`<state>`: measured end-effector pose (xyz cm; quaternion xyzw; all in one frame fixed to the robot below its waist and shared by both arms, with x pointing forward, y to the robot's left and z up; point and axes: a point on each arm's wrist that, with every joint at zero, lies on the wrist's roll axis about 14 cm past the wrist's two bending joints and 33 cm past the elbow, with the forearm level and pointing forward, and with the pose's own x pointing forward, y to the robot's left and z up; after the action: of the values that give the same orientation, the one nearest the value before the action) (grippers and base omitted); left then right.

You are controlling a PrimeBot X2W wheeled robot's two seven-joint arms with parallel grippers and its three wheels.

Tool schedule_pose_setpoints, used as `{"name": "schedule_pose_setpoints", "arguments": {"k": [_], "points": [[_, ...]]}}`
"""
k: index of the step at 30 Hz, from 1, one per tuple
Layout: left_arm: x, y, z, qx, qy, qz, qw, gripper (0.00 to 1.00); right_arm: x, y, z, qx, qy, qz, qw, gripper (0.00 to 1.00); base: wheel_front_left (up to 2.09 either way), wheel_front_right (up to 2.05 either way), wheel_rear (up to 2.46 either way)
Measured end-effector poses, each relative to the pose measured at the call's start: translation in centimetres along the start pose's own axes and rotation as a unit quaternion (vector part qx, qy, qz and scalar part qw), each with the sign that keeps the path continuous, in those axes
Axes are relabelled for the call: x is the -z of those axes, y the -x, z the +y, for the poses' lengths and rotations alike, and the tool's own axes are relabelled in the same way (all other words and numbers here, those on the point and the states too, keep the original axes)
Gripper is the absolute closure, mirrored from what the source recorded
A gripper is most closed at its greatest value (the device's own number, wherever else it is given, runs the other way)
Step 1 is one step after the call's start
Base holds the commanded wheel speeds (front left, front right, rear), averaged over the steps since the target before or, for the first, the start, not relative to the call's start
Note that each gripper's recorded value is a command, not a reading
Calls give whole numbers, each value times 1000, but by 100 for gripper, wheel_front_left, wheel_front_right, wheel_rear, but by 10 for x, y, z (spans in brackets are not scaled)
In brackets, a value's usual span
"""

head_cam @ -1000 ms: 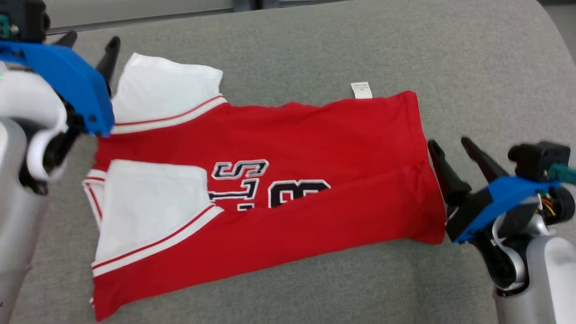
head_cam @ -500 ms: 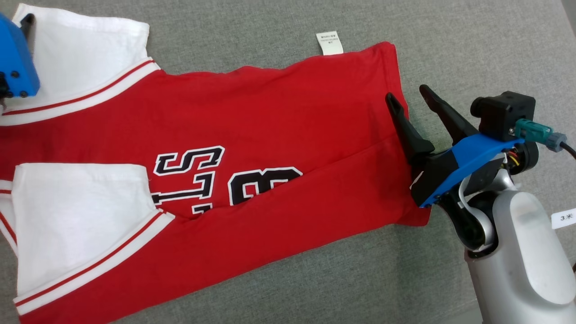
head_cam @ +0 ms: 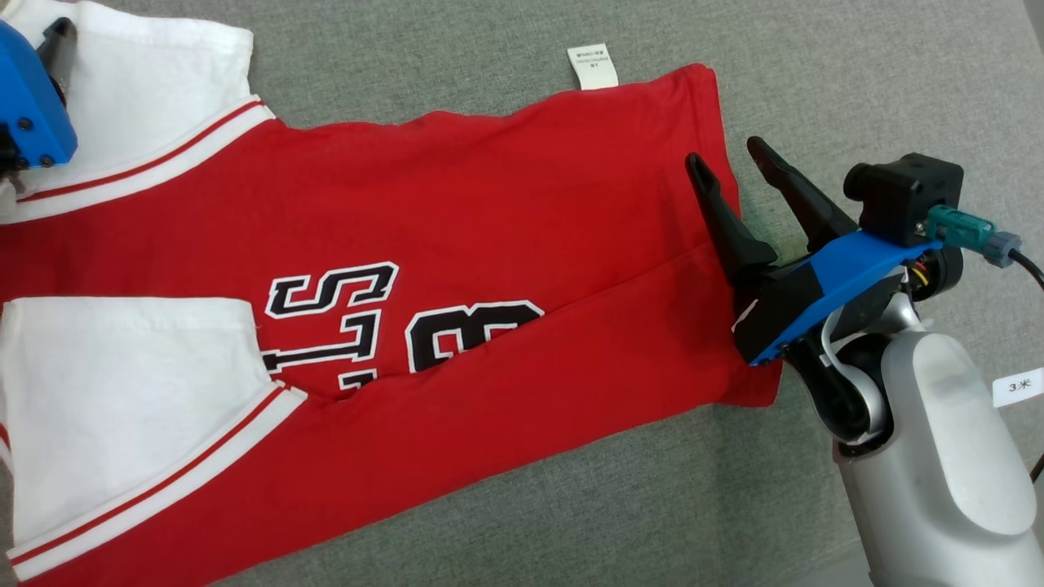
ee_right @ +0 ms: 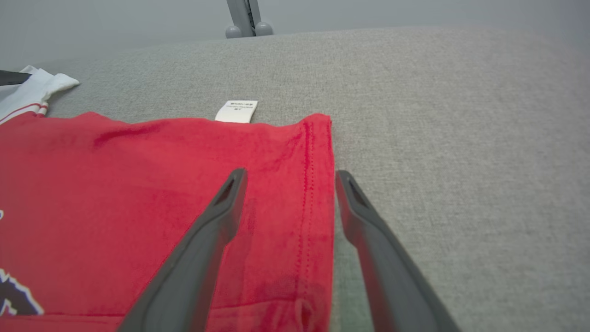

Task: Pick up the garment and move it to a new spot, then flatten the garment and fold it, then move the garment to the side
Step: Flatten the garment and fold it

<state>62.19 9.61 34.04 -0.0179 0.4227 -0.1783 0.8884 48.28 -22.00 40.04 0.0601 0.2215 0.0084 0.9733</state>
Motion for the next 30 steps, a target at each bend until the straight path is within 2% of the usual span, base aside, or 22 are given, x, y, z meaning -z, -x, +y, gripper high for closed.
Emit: {"name": "schedule_pose_setpoints", "arguments": {"k": [1, 2, 3, 5, 12, 17, 24, 30], "points": [[0, 1, -3, 4, 0, -1, 1000, 4, 0, 0, 0, 0, 1, 0, 1000, 0, 0, 0, 0], [0, 1, -5, 7, 0, -1, 1000, 36, -1, -1, 0, -1, 2, -2, 1000, 0, 0, 0, 0], [2, 2, -6, 8, -2, 0, 1000, 54, -3, -2, 1, -2, 3, -4, 1000, 0, 0, 0, 0], [4, 3, -6, 7, -9, 1, 1000, 100, -7, -4, 4, -7, 5, -9, 1000, 0, 0, 0, 0], [-9, 15, -2, 0, -10, -42, 999, 100, -14, -14, 12, -23, 19, -6, 1000, 0, 0, 0, 0], [-24, 36, -3, 4, -11, -81, 997, 100, -29, -25, 4, -22, 64, 9, 998, 0, 0, 0, 0], [-35, 64, -3, 11, -15, -120, 993, 100, -27, -42, -12, -14, 124, 82, 989, 0, 0, 0, 0], [-34, 74, -8, 24, -20, -135, 990, 100, -7, -51, -11, -20, 135, 147, 980, 0, 0, 0, 0]]}}
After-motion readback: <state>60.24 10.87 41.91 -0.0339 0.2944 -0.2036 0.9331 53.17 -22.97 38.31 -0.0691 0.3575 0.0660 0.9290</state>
